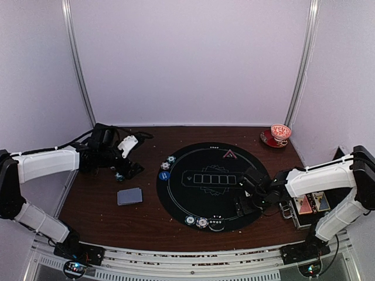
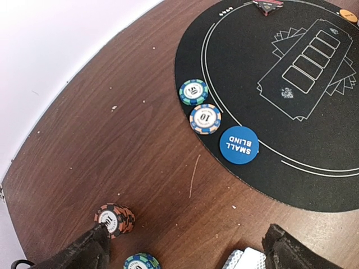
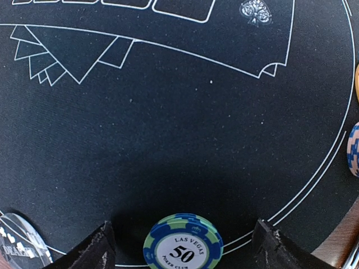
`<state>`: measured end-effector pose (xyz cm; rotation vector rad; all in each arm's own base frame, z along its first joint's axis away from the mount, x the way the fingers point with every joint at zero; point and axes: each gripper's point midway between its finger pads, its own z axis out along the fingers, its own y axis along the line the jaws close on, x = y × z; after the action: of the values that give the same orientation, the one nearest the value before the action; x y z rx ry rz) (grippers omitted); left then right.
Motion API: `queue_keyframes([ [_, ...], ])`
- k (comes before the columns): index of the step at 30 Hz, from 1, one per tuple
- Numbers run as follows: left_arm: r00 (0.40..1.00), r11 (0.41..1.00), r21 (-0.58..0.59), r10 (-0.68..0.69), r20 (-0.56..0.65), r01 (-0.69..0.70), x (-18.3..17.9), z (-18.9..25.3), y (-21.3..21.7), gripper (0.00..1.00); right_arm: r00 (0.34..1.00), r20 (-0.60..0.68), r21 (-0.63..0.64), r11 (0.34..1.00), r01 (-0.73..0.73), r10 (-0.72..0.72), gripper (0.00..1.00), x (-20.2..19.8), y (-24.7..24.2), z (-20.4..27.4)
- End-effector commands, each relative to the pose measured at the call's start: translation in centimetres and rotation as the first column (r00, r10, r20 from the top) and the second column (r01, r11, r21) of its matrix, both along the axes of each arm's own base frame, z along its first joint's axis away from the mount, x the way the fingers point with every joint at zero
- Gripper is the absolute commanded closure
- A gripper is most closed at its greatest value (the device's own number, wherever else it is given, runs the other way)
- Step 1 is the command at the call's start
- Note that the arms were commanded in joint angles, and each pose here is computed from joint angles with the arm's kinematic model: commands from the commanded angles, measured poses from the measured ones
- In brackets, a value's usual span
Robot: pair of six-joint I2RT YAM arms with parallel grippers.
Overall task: Distribute texas hold em gaming equipment
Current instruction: Pick up the pile of poker chips from the poker table mat.
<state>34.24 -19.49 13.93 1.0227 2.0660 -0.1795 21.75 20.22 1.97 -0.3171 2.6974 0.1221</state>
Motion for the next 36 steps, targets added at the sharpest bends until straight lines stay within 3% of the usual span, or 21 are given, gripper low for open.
queue_keyframes([
  [1, 0.997, 0.999, -0.040, 0.032, 0.069, -0.029, 1.0, 1.5, 0.2, 0.02, 1.000, -0.026, 0.006, 1.000, -0.005, 0.005, 0.19, -0.6, 0.0, -1.1],
  [15, 0.995, 0.998, -0.038, 0.043, 0.086, -0.040, 1.1, 1.8, 0.4, 0.02, 0.998, -0.055, 0.030, 0.999, -0.009, 0.011, 0.42, -1.4, 0.3, -1.3],
  [36, 0.995, 0.998, -0.034, 0.054, 0.088, -0.051, 1.2, 1.8, 0.7, 0.02, 0.999, -0.051, -0.082, 0.997, -0.001, -0.003, 0.46, -3.0, -0.7, -1.6],
])
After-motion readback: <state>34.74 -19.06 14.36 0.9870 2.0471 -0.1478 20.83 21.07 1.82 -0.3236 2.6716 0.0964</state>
